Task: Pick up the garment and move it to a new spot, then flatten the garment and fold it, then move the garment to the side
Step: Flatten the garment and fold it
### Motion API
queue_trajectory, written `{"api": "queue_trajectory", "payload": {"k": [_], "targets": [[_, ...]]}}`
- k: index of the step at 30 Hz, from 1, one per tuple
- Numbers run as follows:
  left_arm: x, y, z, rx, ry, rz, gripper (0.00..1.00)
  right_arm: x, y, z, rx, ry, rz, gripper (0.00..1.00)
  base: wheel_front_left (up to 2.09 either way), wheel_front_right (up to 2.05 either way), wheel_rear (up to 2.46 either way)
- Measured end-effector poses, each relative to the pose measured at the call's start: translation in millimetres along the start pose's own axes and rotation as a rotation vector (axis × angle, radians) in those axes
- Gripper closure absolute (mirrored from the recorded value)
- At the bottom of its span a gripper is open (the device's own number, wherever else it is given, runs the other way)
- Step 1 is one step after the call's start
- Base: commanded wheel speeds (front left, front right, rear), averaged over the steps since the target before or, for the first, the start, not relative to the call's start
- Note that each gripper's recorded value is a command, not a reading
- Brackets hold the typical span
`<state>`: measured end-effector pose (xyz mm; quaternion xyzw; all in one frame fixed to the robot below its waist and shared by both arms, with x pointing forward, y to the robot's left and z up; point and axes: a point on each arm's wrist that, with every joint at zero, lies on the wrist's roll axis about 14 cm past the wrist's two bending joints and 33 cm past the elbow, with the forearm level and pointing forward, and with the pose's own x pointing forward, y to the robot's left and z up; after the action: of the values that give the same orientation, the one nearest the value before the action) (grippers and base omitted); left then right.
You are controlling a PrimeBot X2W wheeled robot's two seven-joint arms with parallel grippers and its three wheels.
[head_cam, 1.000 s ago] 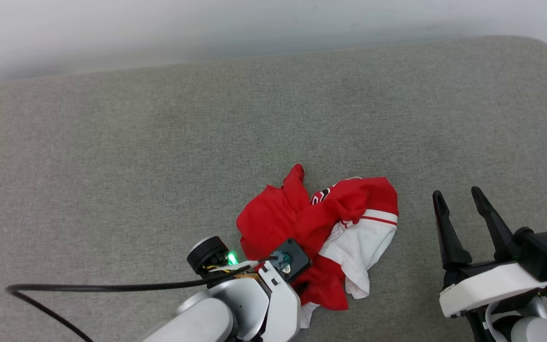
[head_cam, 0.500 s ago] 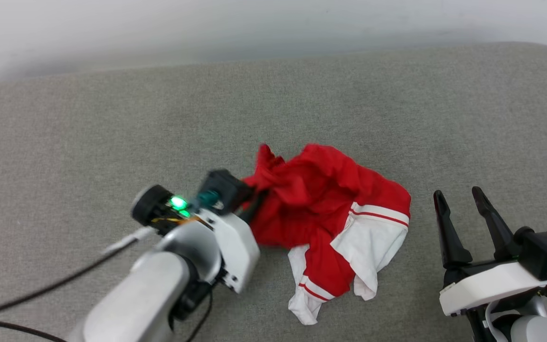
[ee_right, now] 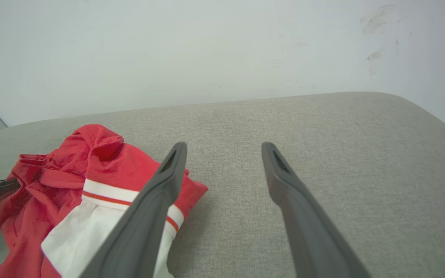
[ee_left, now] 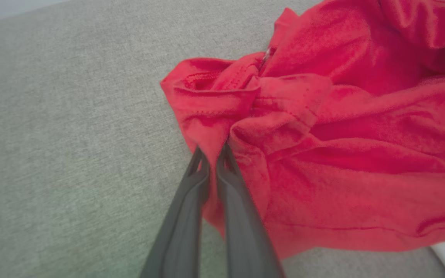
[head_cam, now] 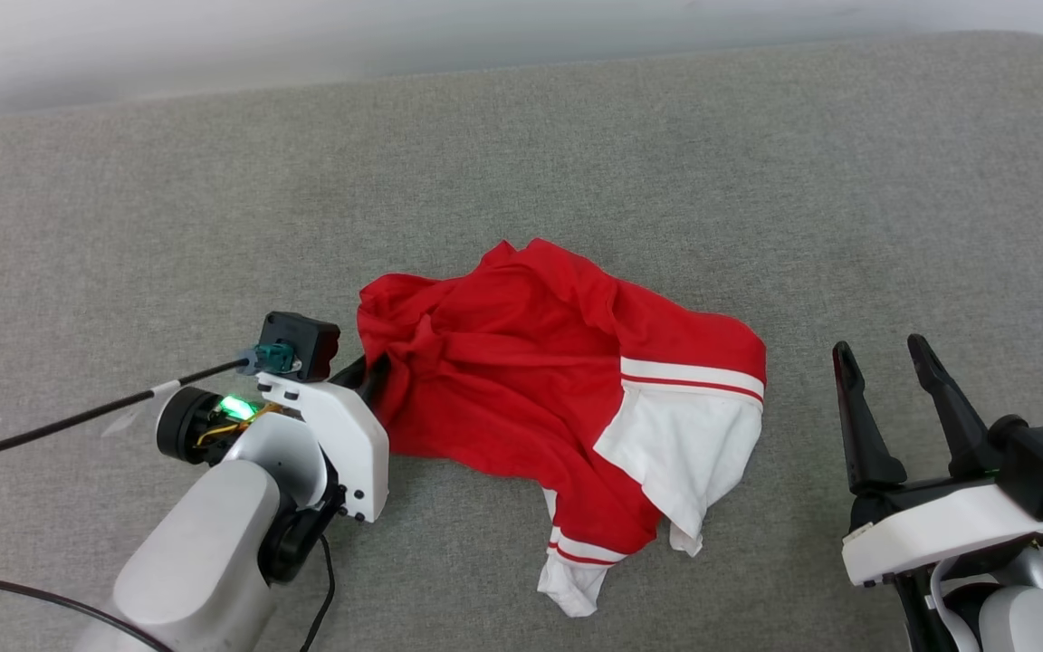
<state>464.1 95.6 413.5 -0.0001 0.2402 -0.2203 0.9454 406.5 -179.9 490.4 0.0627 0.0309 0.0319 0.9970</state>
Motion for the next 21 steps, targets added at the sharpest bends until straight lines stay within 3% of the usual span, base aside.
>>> {"api": "queue_trajectory", "payload": {"k": [1,2,3,14,21], "targets": [[0.8,-0.6,-1.8,-0.002,0.0,-0.002,0.45,0.1,-0.8,0.6,0.0,-0.002,-0.002,0.0,0.0,0.0,0.0],[1.0,-1.0,-1.5,-0.004,-0.008,-0.002,0.45,-0.1,-1.1,1.4,-0.001,-0.005,-0.003,0.0,0.0,0.0,0.0],[0.6,-1.5,1.1,-0.006,-0.028,-0.001,0.0,-0.7,-1.5,2.9,-0.001,-0.009,-0.004,0.0,0.0,0.0,0.0],[-41.8,-11.7,62.1,0.048,-0.402,0.065,0.0,-15.2,3.7,29.2,-0.029,-0.074,0.007,0.0,0.0,0.0,0.0],[-93.7,-6.3,91.7,-0.005,-0.589,0.166,0.0,-31.3,12.7,34.7,-0.042,-0.063,0.028,0.0,0.0,0.0,0.0]]}}
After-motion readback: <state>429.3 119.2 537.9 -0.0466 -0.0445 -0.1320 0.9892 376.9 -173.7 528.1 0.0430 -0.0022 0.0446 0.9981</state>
